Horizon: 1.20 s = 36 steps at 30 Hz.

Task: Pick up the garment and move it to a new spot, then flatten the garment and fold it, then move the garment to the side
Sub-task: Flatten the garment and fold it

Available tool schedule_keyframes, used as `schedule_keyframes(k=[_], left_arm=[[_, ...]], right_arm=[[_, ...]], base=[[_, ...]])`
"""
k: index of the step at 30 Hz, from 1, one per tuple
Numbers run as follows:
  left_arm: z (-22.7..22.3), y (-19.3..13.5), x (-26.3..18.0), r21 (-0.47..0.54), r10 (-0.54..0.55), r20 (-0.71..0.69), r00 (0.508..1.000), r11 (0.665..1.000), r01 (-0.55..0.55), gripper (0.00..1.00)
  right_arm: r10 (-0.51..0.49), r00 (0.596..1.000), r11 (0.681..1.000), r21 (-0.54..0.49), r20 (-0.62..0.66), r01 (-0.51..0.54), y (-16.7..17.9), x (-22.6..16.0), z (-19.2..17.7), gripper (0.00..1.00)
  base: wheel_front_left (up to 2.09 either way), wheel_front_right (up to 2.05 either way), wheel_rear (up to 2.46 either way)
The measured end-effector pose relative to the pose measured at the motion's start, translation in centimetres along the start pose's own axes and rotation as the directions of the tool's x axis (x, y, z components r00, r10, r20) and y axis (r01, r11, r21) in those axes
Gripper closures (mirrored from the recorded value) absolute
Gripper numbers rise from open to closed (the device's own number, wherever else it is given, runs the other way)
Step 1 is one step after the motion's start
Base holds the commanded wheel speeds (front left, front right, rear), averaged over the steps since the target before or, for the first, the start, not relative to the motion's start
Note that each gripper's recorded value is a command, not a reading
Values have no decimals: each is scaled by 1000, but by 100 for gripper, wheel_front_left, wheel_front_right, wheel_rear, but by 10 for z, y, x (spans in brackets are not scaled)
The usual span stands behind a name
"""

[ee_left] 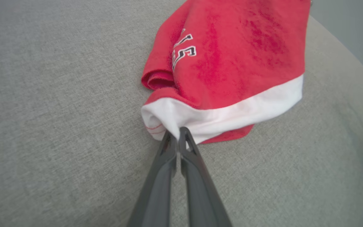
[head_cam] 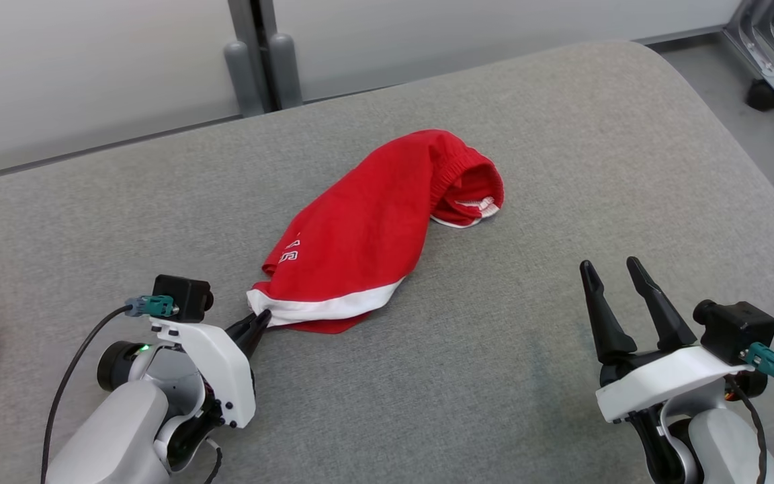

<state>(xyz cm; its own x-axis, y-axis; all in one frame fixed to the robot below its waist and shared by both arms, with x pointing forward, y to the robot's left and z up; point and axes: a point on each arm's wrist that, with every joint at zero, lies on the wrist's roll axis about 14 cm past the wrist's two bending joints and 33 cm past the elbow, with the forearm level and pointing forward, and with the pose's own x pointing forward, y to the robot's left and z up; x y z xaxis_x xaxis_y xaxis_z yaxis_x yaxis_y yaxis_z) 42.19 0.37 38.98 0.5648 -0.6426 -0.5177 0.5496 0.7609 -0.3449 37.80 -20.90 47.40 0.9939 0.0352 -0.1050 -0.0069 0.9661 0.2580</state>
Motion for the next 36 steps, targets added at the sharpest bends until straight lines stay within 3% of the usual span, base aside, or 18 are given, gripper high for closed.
schedule_keyframes(k=[7,19,20,21,22,26,36], left_arm=[[15,9,-28,-36,42,97,994,999,-39,100],[-25,43,-101,-157,236,97,967,963,-219,100],[-29,43,-105,-164,245,98,965,960,-227,69],[-30,42,-107,-169,250,103,963,958,-231,12],[-29,41,-109,-173,254,122,960,957,-231,0],[-7,41,-120,-177,286,255,924,953,-246,0],[16,52,-153,-186,386,429,817,923,-338,0]], right_arm=[[41,999,999,-4,-4,-41,11,2,0,0],[150,984,988,-18,-99,-153,40,8,-12,0],[153,982,988,-18,-111,-156,41,8,-15,0],[155,981,987,-19,-116,-159,42,7,-16,0],[158,980,987,-19,-118,-161,42,7,-16,0],[157,979,987,-19,-128,-161,42,4,-18,0],[170,976,985,-14,-137,-173,46,2,-20,0]], base=[[0,0,0],[0,0,0],[0,0,0],[0,0,0],[0,0,0],[0,0,0],[0,0,0]])
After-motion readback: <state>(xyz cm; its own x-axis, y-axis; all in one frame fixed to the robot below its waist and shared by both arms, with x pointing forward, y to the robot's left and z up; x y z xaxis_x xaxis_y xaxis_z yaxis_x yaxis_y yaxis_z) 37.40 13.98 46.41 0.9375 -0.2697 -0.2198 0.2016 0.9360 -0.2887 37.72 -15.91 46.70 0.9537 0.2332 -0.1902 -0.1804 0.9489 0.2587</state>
